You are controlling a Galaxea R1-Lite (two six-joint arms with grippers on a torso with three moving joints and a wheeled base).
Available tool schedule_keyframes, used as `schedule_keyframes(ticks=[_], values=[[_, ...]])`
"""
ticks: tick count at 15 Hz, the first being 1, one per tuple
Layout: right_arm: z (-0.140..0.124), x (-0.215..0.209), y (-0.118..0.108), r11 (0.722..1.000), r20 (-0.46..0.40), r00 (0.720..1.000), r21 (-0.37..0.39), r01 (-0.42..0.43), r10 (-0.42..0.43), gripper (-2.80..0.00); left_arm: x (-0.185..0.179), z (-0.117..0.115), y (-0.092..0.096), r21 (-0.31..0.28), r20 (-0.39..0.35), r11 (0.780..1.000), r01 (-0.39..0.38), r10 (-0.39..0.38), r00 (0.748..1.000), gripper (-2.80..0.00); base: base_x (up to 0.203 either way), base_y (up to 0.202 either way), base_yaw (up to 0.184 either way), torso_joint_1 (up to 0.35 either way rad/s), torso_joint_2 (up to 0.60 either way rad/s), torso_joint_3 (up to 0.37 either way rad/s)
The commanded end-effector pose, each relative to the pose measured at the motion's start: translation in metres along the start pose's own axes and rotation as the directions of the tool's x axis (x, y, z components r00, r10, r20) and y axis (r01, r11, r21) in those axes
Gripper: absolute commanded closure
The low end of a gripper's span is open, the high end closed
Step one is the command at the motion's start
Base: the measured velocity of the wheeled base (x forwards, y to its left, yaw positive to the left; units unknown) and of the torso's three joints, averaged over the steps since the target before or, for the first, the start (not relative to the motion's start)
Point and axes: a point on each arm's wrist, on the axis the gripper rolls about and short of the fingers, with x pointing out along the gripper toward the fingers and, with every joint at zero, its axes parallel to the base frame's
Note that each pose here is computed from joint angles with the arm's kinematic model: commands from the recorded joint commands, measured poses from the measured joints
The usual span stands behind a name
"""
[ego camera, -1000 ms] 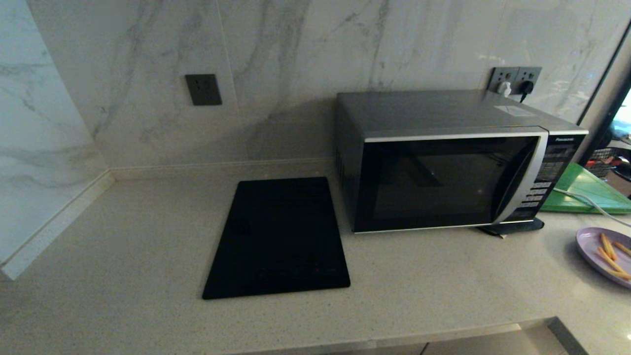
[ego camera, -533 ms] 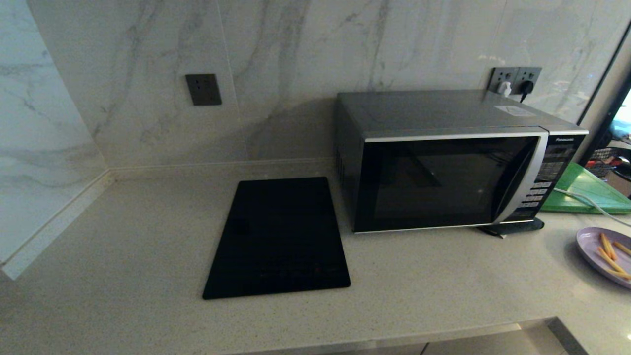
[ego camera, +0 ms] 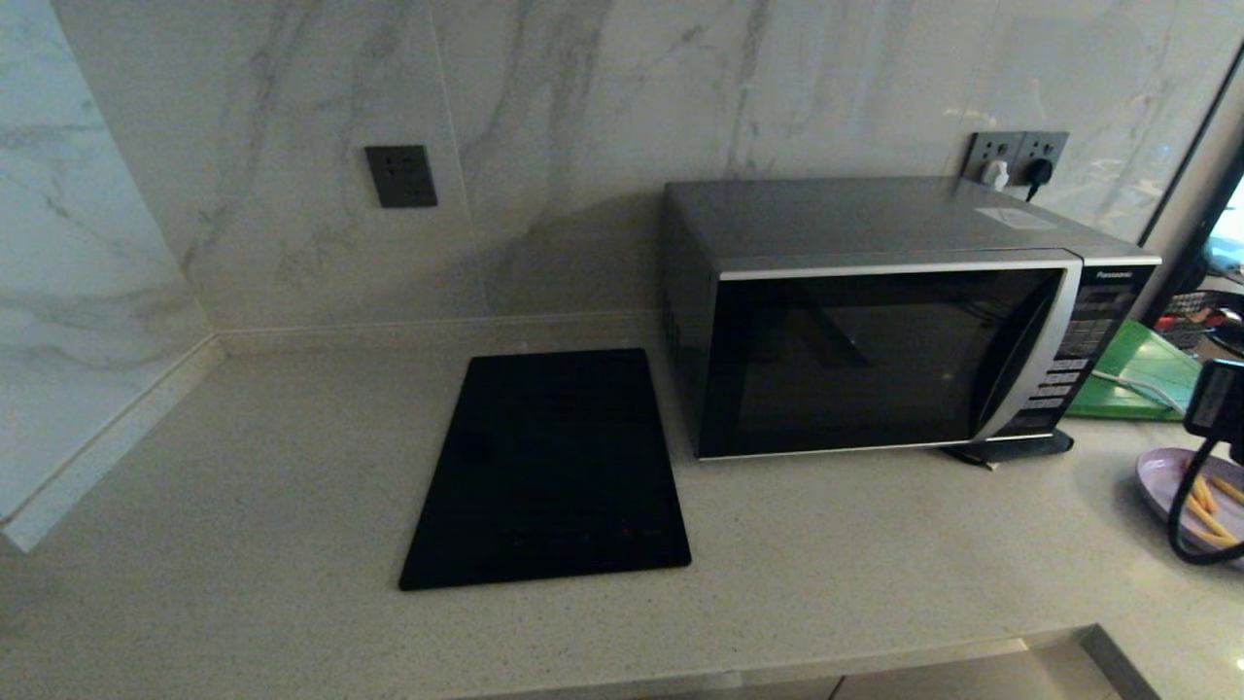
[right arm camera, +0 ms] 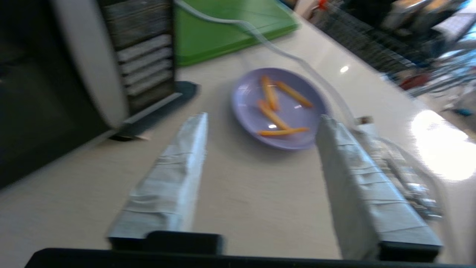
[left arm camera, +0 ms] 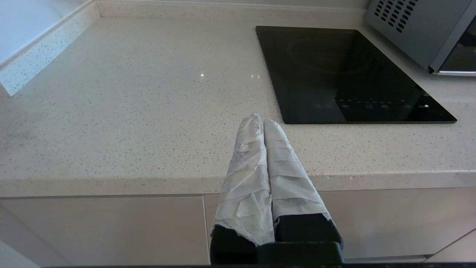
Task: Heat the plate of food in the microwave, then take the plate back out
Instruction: Open the microwave oven
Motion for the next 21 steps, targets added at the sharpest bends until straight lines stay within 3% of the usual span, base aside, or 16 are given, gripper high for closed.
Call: schedule_keyframes(ticks=[1, 3, 5, 6, 9, 13, 17, 21], values=[[-0.01, 0.023, 0.035, 0.999, -0.041, 0.999, -0.038, 0.009, -0.011, -2.8, 0.0, 0.0, 0.0, -0.001, -0.001, 1.0, -0.002, 0.002, 1.0, 0.0, 0.0, 0.0, 0.0, 0.0, 0.0, 0.0], [-0.014, 0.04, 0.058, 0.992, -0.017, 0.993, -0.046, 0.116, -0.117, -2.8, 0.0, 0.0, 0.0, -0.001, -0.001, 1.0, -0.003, 0.003, 1.0, 0.0, 0.0, 0.0, 0.0, 0.0, 0.0, 0.0], [-0.012, 0.056, 0.08, 0.957, 0.049, 0.956, -0.004, 0.29, -0.289, -2.8, 0.0, 0.0, 0.0, -0.001, -0.001, 1.0, -0.002, 0.002, 1.0, 0.0, 0.0, 0.0, 0.0, 0.0, 0.0, 0.0], [-0.01, 0.06, 0.087, 0.947, 0.07, 0.944, 0.022, 0.321, -0.322, -2.8, 0.0, 0.0, 0.0, -0.001, -0.001, 1.0, -0.002, 0.002, 1.0, 0.0, 0.0, 0.0, 0.0, 0.0, 0.0, 0.0], [-0.01, 0.067, 0.096, 0.944, 0.085, 0.94, 0.053, 0.327, -0.33, -2.8, 0.0, 0.0, 0.0, -0.001, -0.001, 1.0, -0.002, 0.002, 1.0, 0.0, 0.0, 0.0, 0.0, 0.0, 0.0, 0.0], [-0.018, 0.069, 0.098, 0.946, 0.076, 0.943, -0.003, 0.325, -0.324, -2.8, 0.0, 0.0, 0.0, -0.001, -0.001, 1.0, -0.002, 0.002, 1.0, 0.0, 0.0, 0.0, 0.0, 0.0, 0.0, 0.0], [-0.021, 0.065, 0.136, 0.966, 0.109, 0.96, 0.042, 0.253, -0.257, -2.8, 0.0, 0.0, 0.0, -0.001, -0.001, 1.0, -0.002, 0.002, 1.0, 0.0, 0.0, 0.0, 0.0, 0.0, 0.0, 0.0], [-0.033, 0.059, 0.155, 0.976, 0.109, 0.97, 0.016, 0.217, -0.217, -2.8, 0.0, 0.0, 0.0, -0.001, -0.001, 1.0, -0.002, 0.002, 1.0, 0.0, 0.0, 0.0, 0.0, 0.0, 0.0, 0.0]])
